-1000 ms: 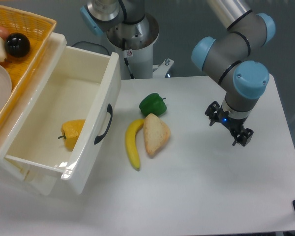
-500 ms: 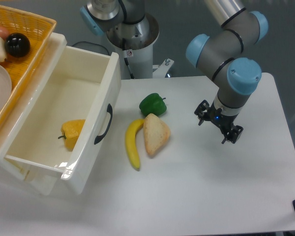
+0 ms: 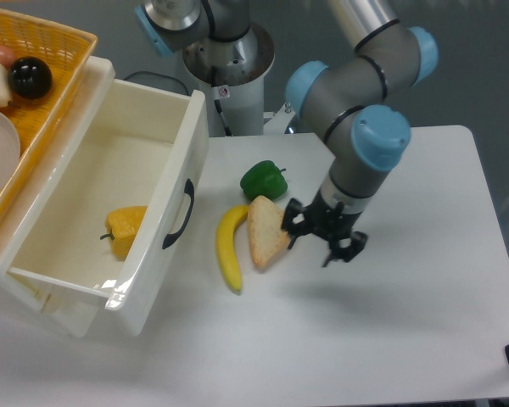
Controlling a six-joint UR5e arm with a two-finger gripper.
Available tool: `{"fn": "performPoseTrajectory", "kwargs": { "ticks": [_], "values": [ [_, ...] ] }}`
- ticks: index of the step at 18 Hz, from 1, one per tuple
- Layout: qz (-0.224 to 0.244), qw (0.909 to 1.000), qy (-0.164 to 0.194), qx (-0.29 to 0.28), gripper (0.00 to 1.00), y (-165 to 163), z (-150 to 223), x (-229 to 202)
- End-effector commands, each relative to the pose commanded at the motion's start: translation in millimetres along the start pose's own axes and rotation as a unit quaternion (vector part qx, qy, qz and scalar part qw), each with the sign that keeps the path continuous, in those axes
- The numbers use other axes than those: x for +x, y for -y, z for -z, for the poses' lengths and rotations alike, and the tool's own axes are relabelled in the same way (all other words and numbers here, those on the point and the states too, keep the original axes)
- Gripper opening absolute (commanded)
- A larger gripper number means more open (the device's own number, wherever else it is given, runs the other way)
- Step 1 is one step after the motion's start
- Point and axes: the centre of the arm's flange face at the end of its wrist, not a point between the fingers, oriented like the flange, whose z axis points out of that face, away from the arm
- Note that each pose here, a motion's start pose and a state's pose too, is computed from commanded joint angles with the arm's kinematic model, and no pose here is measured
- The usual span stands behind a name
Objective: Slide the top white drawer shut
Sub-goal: 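Lower the gripper beside the drawer front near its black handle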
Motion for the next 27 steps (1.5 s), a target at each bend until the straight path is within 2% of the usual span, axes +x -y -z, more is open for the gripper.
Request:
{"fn": "performPoseTrajectory", "kwargs": {
  "ticks": [3,11,13,15,18,20,27],
  "values": [
    [-0.01,0.9999,-0.004,-0.002,0.44,1.9,8.5,27.2],
    [-0.02,0.9979,-0.047,-0.039,0.42,3.8,10.4,77.1],
    [-0.025,0.9971,-0.056,-0.046,0.4,6.4,8.5,89.7],
    [-0.027,0.9968,-0.063,-0.042,0.3,9.2,8.1,95.8],
    [-0.033,0.9963,-0.068,-0.042,0.26,12.6,5.6,103.9],
    [-0.033,0.9962,-0.07,-0.041,0.19,13.1,4.5,104.4],
    [-0.033,0.9961,-0.076,-0.031,0.16,14.7,9.0,108.8]
  ]
}}
